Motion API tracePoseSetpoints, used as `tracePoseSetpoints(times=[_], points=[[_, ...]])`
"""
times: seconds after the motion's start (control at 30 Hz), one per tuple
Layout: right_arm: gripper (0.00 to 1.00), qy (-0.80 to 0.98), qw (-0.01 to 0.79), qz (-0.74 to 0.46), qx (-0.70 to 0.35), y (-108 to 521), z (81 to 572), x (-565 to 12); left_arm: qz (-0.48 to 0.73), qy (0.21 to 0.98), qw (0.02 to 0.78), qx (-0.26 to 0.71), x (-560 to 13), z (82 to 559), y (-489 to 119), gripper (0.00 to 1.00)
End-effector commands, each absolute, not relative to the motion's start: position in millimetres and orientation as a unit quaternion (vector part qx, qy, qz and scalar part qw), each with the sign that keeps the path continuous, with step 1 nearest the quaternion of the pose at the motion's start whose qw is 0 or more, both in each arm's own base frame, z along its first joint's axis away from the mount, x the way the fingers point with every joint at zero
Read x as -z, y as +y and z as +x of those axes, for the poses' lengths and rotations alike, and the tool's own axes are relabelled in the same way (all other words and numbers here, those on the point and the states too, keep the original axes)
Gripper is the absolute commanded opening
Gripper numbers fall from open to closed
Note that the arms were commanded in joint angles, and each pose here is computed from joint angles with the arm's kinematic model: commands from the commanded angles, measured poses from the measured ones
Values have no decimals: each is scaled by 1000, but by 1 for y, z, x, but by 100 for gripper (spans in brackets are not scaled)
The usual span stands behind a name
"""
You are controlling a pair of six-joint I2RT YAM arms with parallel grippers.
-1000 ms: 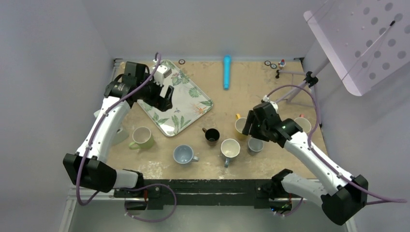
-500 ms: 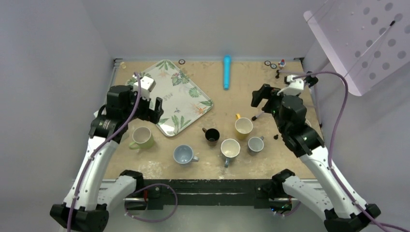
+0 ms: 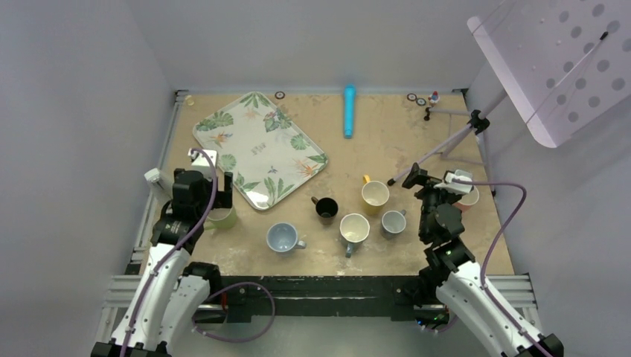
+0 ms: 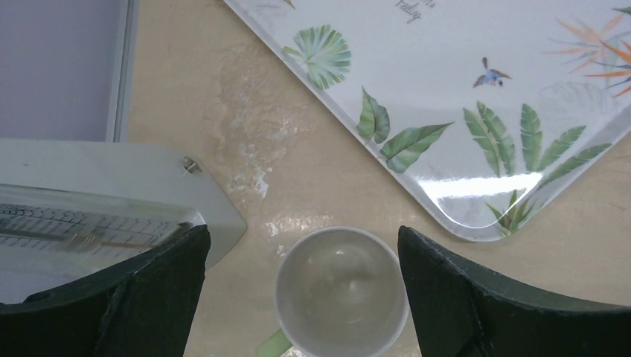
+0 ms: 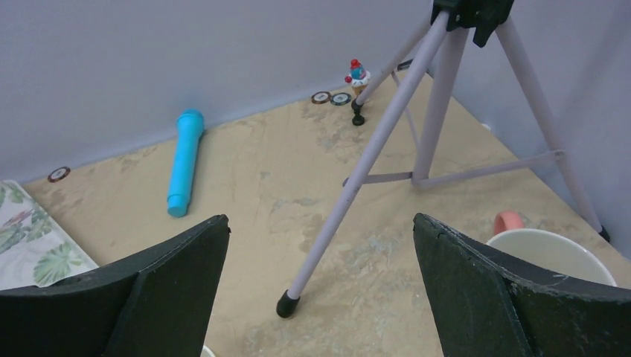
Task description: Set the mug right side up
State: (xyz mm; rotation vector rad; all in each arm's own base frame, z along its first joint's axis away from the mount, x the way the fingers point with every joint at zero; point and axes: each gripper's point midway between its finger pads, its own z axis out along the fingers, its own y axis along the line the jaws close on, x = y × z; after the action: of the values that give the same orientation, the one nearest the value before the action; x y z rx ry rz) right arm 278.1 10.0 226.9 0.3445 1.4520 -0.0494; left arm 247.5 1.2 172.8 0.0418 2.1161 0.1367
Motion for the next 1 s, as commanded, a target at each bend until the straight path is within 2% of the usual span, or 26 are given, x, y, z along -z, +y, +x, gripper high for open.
tracePoseSetpoints(times=[0.0, 0.1, 0.23, 0.37, 0.67, 0.97], points=[[99, 612, 767, 191, 19, -2, 271, -240, 23, 808, 582, -90, -195, 273, 11, 100], [99, 615, 757, 218, 35, -12, 268, -222, 13, 799, 600, -46, -181, 284, -4, 100], [99, 615, 763, 199, 29, -6, 271, -214, -18, 797, 604, -3, -170, 289, -14, 100], [99, 627, 756, 185, 31, -1, 277, -205, -49, 777, 627, -17, -174, 295, -4, 100], [99, 634, 754, 170, 28, 5, 281, -200, -58, 805, 590, -31, -149, 288, 0, 99], [99, 628, 760, 169, 17, 6, 278, -205, -54, 803, 593, -9, -149, 288, -7, 99]])
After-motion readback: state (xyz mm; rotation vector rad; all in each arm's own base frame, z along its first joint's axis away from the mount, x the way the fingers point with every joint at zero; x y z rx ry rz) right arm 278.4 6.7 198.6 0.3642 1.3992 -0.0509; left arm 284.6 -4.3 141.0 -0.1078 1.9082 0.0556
